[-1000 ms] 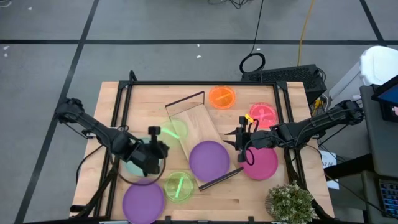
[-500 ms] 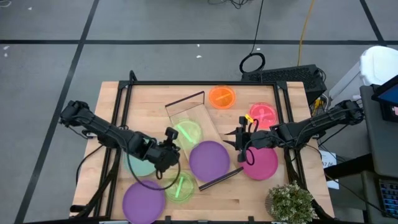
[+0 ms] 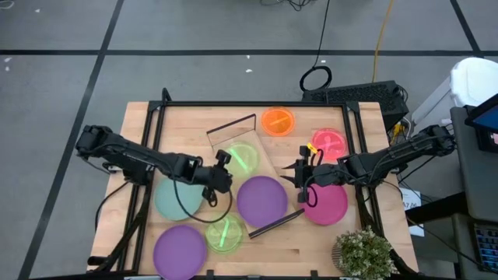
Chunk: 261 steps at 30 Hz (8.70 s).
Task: Place and stack plates onto a shelf
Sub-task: Put the top yellow green plate on the shelf, then stack the pink plate on the purple plate on the shelf
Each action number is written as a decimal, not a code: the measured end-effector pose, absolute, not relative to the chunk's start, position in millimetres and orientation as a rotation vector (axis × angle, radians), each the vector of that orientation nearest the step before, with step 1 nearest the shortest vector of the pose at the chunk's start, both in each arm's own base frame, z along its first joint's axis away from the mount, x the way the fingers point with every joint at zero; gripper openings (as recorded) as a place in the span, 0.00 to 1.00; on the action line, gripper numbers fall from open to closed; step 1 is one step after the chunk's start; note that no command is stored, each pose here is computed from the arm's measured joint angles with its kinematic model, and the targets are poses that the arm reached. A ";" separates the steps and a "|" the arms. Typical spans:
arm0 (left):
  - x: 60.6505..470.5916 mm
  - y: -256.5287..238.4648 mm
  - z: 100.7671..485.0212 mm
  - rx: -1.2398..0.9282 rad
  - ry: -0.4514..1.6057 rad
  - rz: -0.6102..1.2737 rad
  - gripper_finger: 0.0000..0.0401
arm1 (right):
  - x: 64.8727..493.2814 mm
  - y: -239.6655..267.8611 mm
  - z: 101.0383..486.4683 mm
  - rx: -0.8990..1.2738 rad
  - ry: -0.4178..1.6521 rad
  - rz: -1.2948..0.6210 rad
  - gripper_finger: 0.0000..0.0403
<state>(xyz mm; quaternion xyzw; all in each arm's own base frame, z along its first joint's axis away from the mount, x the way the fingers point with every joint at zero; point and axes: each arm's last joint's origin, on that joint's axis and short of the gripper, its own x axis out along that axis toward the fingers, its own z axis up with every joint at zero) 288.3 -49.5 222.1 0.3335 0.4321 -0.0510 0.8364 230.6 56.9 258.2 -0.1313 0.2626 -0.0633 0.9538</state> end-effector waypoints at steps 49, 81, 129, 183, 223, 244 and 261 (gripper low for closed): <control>278.2 -6.3 172.5 0.658 0.835 -0.034 0.14 | 230.7 57.0 258.2 -0.242 0.531 -0.135 0.26; 256.2 -48.1 203.8 0.489 0.721 -0.044 0.14 | 182.7 53.5 231.7 0.164 1.130 -0.239 0.26; 253.2 -60.2 203.5 0.514 0.715 -0.061 0.14 | 179.9 169.4 161.3 0.138 1.306 -0.061 0.26; 253.7 -60.4 204.0 0.506 0.708 -0.059 0.14 | 196.3 141.9 285.5 -0.165 1.266 -0.323 0.00; 253.4 -60.7 203.8 0.461 0.712 -0.040 0.14 | 263.2 88.1 242.6 -1.206 0.955 0.787 0.00; 255.0 -61.0 205.6 0.464 0.687 -0.039 0.14 | 269.6 84.6 217.2 -1.153 0.759 0.863 0.05; 255.0 -60.5 205.5 0.453 0.688 -0.034 0.14 | 260.9 81.9 226.5 -1.137 0.879 0.627 0.07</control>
